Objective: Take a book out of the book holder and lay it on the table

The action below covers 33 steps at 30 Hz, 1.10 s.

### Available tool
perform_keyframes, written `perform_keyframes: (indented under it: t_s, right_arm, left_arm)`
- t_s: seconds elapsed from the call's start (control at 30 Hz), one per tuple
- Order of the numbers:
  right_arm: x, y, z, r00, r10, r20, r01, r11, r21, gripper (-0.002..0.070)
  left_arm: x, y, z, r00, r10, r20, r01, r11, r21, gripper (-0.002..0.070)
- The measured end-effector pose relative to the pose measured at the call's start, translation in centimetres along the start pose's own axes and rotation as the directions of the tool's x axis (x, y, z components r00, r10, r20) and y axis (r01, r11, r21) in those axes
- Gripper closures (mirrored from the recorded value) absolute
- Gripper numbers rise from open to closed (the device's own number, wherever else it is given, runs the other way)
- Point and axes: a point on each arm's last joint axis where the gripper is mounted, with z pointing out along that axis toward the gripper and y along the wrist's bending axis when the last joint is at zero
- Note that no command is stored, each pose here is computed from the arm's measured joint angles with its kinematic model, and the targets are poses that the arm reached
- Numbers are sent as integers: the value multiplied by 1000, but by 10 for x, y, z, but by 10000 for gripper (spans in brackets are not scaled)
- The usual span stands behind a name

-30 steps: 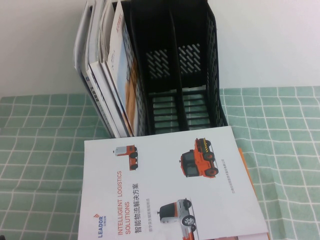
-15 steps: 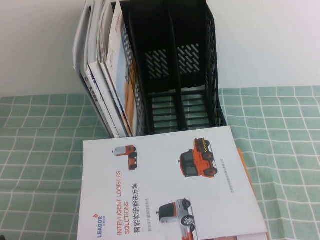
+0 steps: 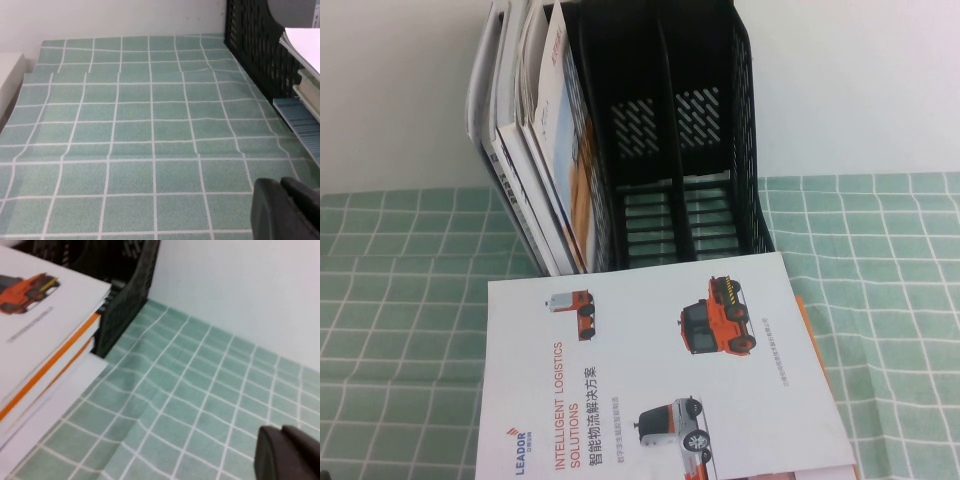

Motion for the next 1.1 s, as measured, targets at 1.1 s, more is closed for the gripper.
perform_keyframes:
  t_s: [1.1]
  right_arm:
    - [59,3,7,908,418,-19,-399,879,259,678]
  left_arm:
    - [0,0,0,1000,0,0,0,1000,0,677]
